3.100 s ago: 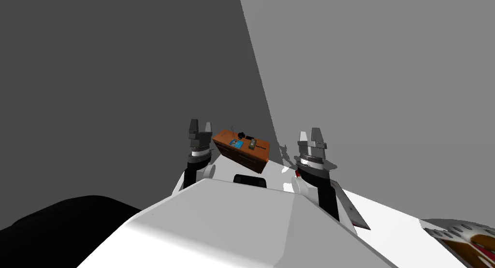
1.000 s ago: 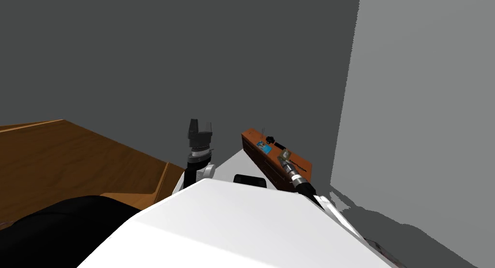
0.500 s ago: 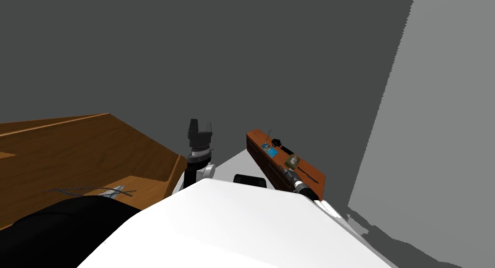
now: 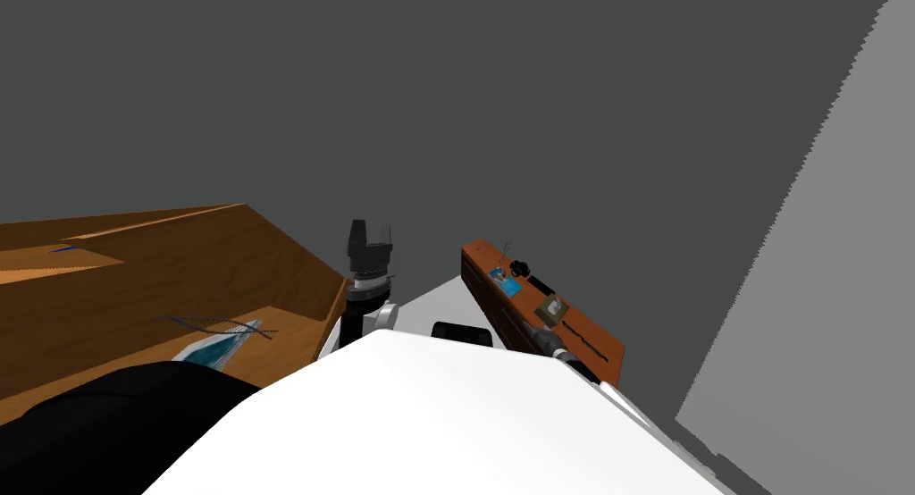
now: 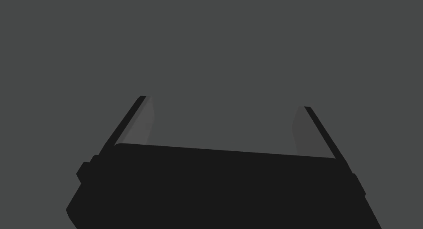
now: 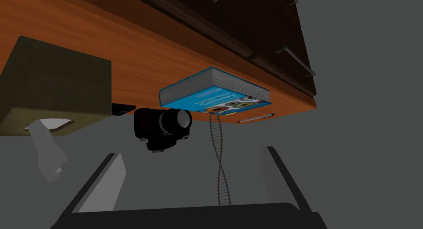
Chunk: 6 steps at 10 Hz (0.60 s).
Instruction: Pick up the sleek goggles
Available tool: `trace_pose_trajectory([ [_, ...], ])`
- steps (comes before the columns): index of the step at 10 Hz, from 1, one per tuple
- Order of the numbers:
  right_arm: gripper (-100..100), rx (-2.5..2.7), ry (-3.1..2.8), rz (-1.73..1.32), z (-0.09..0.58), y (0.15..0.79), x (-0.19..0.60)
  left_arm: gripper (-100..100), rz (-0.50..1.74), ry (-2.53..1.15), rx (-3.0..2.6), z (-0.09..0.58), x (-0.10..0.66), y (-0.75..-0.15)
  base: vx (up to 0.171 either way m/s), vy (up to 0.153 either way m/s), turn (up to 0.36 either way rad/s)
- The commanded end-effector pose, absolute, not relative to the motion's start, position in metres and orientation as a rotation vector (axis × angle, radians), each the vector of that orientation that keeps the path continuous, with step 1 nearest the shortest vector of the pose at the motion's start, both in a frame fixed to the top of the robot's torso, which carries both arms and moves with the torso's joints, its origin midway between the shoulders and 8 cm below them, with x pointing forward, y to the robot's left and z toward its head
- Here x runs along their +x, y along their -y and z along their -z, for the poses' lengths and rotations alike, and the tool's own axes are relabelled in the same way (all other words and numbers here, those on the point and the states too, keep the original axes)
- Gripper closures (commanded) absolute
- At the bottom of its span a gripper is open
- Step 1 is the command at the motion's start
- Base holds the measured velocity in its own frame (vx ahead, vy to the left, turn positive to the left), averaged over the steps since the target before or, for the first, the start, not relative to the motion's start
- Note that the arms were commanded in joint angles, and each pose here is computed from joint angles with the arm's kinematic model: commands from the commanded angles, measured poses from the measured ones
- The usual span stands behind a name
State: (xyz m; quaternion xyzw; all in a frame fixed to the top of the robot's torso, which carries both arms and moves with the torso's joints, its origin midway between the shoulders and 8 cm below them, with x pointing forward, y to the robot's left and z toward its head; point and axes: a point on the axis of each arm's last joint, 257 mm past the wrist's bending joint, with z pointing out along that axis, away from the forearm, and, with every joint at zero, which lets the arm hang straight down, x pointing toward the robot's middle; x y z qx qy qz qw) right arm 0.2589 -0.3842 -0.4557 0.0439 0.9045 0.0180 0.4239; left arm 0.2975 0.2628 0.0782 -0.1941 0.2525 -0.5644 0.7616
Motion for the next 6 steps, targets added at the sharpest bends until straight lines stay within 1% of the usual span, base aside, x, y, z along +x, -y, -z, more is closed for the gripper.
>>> trace_pose_trajectory([
  [1,-100,0.017,-2.339,0.058,0.475,0.406,0.238,0,1.228,-0.549,-0.422,-0.078,0.297,-0.263,0.025,-0.023,0.291],
  [2,-100,0.023,-2.357,0.075,0.481,0.413,0.231,0,1.228,-0.549,-0.422,-0.078,0.297,-0.263,0.019,-0.024,0.142],
  [3,-100,-0.036,-2.410,0.149,0.495,0.431,0.214,0,1.228,-0.550,-0.422,-0.078,0.297,-0.263,0.011,-0.025,0.235],
  [5,-100,-0.163,-2.488,0.278,0.513,0.461,0.186,0,1.228,-0.550,-0.422,-0.078,0.297,-0.263,0.009,-0.049,0.307],
  [6,-100,-0.159,-2.502,0.293,0.516,0.468,0.180,0,1.228,-0.550,-0.422,-0.078,0.297,-0.263,0.005,-0.055,0.107],
])
